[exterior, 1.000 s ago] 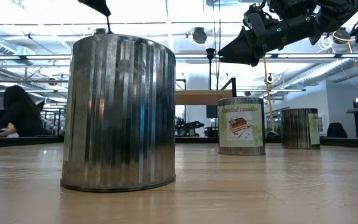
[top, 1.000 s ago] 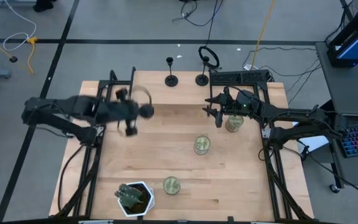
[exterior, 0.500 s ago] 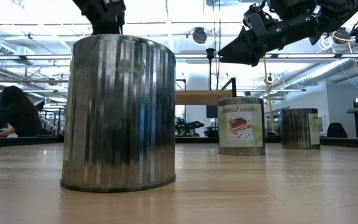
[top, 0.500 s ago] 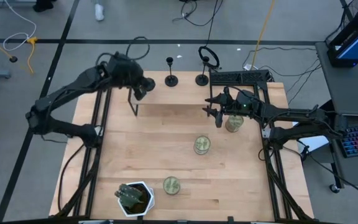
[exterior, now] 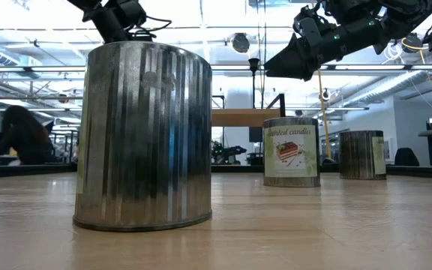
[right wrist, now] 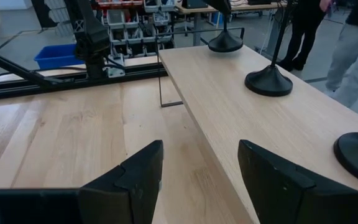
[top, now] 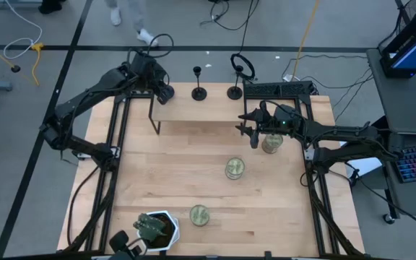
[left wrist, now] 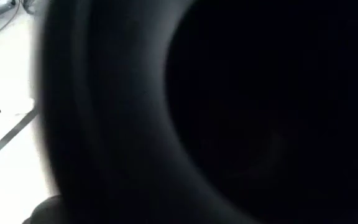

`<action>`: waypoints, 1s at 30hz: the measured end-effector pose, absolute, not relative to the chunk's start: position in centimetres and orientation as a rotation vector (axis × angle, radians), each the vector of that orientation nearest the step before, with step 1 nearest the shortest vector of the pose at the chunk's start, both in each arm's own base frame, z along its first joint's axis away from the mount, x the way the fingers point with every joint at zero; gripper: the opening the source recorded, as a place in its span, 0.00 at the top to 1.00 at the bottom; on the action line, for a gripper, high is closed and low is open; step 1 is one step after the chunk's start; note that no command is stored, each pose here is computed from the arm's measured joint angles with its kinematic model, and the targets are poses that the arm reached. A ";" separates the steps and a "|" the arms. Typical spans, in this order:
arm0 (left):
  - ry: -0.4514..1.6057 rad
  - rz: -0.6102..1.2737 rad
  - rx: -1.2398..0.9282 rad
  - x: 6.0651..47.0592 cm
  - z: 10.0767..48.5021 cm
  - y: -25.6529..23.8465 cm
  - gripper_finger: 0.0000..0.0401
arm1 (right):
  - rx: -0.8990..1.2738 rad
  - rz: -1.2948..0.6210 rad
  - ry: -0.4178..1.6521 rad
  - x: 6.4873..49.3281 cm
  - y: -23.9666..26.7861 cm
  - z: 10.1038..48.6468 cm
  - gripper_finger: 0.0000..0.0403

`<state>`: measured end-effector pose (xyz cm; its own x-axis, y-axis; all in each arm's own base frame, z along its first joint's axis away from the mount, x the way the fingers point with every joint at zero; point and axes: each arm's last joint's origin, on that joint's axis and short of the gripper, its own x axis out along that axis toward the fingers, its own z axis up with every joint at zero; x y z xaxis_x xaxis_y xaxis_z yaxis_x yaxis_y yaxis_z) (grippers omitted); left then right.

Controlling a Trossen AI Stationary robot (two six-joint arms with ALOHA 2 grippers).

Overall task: Pick & Place candle stick holders
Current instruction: Put the candle holder on the shelf

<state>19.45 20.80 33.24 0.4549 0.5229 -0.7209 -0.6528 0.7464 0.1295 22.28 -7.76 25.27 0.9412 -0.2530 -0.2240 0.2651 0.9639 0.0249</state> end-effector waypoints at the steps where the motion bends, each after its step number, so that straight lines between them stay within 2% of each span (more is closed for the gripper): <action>1: 0.822 0.732 -0.176 19.4 33.2 20.9 0.94 | 0.055 -0.264 0.221 22.3 -7.8 25.3 0.50; 30: 0.808 0.764 -0.268 19.3 33.1 20.8 0.94 | 0.057 -0.264 0.230 22.3 -7.8 25.2 0.50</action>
<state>19.29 20.75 33.11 0.4463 0.5112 -0.7345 -0.7050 0.7064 0.0633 22.26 -7.76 25.18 0.9392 -0.2523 -0.2327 0.2653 0.9638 0.0256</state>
